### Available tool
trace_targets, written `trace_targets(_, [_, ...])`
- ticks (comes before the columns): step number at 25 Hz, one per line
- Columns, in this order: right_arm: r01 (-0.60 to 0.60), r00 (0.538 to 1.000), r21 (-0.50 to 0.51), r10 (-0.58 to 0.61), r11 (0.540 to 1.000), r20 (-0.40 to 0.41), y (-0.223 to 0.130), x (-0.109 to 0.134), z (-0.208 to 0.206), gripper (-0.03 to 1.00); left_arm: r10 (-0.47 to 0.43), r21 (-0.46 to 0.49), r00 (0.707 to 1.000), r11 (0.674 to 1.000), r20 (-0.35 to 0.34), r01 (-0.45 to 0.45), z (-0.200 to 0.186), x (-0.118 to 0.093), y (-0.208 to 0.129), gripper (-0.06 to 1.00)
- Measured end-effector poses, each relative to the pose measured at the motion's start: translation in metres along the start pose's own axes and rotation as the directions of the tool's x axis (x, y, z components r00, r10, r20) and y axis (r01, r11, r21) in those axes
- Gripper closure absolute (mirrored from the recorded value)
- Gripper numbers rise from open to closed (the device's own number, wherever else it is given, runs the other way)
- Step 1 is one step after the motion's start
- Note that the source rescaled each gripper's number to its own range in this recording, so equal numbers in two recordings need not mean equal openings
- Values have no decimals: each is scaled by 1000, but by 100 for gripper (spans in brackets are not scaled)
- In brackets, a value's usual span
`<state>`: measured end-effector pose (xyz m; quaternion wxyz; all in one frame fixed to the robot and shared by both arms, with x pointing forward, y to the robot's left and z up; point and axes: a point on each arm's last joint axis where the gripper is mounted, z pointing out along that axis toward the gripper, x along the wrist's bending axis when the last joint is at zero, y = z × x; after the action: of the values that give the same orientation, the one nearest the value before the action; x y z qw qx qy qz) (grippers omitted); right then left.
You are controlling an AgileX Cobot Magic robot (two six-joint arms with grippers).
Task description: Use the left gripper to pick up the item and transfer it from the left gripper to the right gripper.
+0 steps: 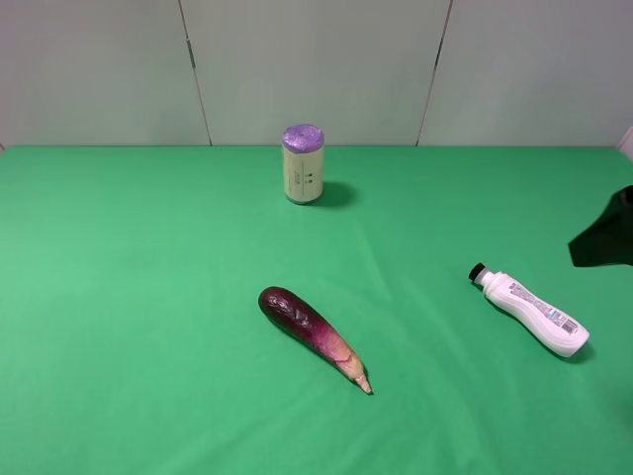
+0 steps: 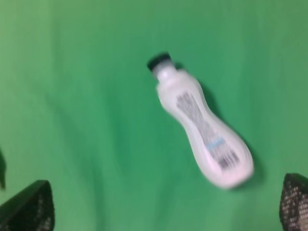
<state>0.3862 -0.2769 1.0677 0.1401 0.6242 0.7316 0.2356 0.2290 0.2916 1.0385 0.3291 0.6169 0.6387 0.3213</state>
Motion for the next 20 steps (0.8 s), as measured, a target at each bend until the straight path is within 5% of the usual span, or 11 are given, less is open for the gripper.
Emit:
trace_targets(8, [-2, 1000, 16, 2, 1000, -2, -28, 8, -41, -3, 0, 0, 1000, 1000, 0, 0, 0, 0, 0, 21])
trace_targets(20, [28, 999, -358, -18, 933, 31, -94, 19, -104, -3, 0, 0, 1000, 1000, 0, 0, 0, 0, 0, 21])
